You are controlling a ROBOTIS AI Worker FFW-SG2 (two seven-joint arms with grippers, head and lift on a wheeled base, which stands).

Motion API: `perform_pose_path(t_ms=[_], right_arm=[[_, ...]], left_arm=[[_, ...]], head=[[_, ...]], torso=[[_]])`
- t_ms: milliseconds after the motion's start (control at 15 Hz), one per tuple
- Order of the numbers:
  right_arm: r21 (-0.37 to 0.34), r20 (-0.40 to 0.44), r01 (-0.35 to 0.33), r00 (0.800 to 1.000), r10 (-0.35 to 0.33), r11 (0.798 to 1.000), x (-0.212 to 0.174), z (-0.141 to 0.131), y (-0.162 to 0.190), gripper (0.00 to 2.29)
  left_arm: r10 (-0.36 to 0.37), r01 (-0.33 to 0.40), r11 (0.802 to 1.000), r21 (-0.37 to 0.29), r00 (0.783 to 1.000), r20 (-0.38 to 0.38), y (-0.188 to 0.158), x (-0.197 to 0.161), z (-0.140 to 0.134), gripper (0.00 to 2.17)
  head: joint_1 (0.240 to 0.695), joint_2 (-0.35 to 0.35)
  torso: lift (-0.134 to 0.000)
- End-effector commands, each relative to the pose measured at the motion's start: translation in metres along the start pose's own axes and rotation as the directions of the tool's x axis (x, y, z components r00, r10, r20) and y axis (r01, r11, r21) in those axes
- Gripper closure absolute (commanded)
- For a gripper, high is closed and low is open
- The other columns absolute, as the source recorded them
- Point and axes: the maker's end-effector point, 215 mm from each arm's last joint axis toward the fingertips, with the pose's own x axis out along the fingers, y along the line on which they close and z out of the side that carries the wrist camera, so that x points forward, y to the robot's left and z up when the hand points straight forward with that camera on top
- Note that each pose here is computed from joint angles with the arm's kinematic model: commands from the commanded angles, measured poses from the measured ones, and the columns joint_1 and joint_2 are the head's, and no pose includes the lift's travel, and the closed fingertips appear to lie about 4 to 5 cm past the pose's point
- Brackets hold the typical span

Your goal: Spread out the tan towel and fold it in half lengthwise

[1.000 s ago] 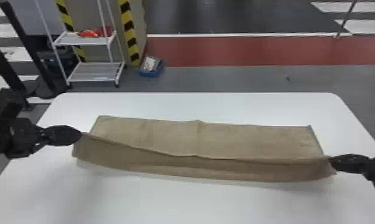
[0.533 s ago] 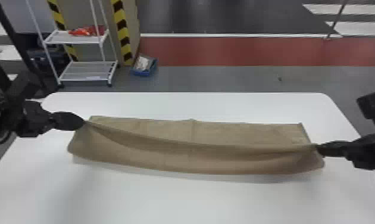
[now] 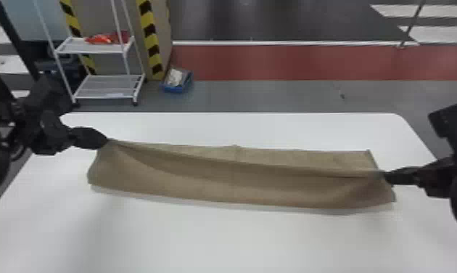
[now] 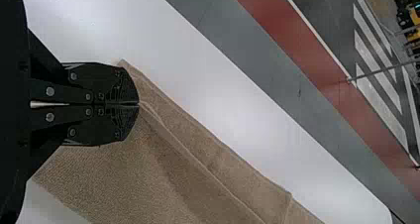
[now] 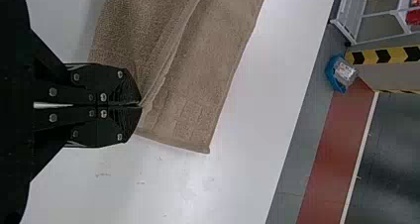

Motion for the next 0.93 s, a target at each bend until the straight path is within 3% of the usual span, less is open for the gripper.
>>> perform_pose_path(t_ms=[0,400,867], right_arm=[[0.006,-0.012,0.001,1.0,-0.001,1.0,0.006,0.005,-0.005,1.19],[0.009,0.018,-0.021,1.0,0.02,1.0,0.007,0.043,-0.015,1.19],[0.004,-0.023,-0.019,1.0,0.019,1.0,0.02,0.052,-0.028,1.19]], left_arm=[[-0.014,0.014,1.0,0.012,1.0,-0.017,0.001,0.009,0.001,1.7],[-0.013,0.015,0.999,0.04,0.998,-0.063,0.008,0.013,-0.007,1.7],[-0.003,0.008,0.999,0.052,0.995,-0.097,0.014,0.023,-0.013,1.7]], head=[[0.695,0.007],[0.695,0.004],[0.695,0.011]], torso=[[-0.125],[-0.125],[-0.125]])
